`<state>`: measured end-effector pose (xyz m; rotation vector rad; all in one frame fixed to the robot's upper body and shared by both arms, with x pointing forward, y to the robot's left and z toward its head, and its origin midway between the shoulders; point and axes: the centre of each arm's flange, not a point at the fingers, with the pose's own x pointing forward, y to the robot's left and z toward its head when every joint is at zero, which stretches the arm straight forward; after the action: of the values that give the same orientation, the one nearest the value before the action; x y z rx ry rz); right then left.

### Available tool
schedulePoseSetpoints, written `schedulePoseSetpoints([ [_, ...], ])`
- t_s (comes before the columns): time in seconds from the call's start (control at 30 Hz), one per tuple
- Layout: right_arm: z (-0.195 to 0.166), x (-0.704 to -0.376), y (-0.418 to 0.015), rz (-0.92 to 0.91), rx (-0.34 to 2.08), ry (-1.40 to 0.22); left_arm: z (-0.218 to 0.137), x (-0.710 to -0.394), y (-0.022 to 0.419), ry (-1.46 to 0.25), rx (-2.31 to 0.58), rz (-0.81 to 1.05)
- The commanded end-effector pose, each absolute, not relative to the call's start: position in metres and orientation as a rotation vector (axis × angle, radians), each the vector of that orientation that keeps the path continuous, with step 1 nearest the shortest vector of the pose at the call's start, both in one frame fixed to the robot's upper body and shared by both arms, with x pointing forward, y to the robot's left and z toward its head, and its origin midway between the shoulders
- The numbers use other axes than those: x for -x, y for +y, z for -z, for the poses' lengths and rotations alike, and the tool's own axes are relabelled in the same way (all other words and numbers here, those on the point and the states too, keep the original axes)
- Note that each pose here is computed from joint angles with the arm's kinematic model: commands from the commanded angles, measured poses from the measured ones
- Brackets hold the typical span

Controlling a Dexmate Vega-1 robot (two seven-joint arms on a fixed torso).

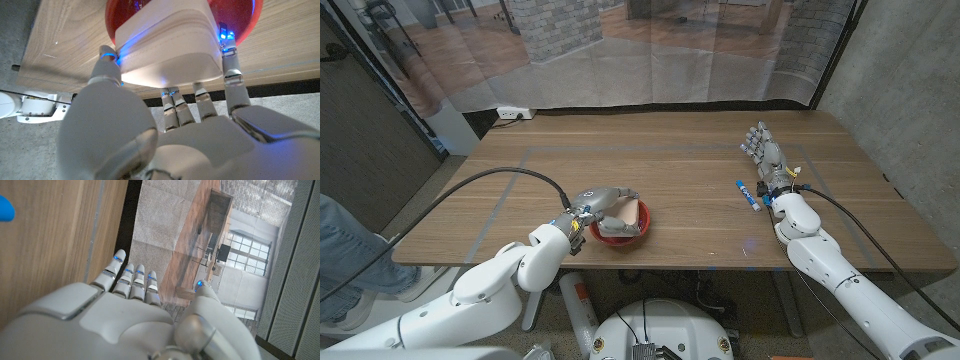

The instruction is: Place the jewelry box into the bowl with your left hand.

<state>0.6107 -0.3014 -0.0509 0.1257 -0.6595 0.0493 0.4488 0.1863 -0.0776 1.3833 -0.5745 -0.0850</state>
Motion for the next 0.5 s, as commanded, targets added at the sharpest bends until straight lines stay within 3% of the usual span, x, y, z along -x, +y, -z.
schedulePoseSetpoints([
  [0.03,0.0549,-0.6088,-0.3041,-0.049,-0.128,-0.658,0.0795,-0.4485,0.1815,-0.563,-1.404,0.085],
  [0.5,0.0586,-0.6129,-0.3044,-0.055,-0.133,-0.641,0.0738,-0.4469,0.1831,-0.555,-1.424,0.059],
])
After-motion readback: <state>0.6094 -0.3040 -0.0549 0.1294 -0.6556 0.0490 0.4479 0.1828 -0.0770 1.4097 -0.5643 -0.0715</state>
